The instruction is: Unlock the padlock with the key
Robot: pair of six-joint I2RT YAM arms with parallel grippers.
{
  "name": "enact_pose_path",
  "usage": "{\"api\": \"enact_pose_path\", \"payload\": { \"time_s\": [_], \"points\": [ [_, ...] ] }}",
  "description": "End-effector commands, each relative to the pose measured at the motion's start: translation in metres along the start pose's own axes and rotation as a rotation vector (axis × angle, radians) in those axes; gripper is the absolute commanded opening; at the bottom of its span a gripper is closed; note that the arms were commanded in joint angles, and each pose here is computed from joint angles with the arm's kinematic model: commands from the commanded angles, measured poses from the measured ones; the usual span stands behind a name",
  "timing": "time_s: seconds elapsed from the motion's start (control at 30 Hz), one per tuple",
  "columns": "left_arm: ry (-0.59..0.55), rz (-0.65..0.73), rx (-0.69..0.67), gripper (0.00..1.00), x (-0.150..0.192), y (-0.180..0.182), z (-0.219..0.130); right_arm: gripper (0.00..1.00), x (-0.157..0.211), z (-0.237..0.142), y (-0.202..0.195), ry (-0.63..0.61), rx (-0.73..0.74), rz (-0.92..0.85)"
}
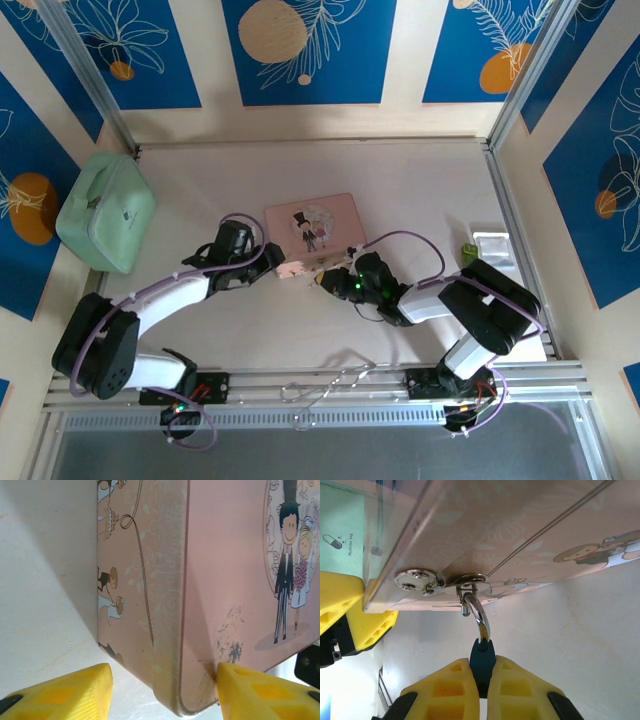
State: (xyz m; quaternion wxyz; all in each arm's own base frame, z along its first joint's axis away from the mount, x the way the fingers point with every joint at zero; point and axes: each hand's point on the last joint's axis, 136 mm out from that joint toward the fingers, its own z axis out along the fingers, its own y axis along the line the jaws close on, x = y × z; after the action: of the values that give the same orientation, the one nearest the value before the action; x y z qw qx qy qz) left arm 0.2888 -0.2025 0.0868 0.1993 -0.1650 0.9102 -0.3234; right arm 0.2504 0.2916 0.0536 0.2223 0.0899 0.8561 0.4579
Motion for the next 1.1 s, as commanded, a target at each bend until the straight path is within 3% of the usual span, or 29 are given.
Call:
{"api": "enact_pose_path", "payload": {
  "time_s": [0.0, 1.07],
  "points": [
    [-0.001, -0.028, -0.054, 0.55, 0.0, 0.014, 0.006, 0.0, 0.0, -0.004, -0.007, -0.004, 0.014, 0.002],
    [0.027, -0.01, -0.12, 0.49, -0.002, 0.041, 0.008, 0.0, -0.013, -0.004, 0.0, -0.042, -0.027, 0.033]
  ]
}}
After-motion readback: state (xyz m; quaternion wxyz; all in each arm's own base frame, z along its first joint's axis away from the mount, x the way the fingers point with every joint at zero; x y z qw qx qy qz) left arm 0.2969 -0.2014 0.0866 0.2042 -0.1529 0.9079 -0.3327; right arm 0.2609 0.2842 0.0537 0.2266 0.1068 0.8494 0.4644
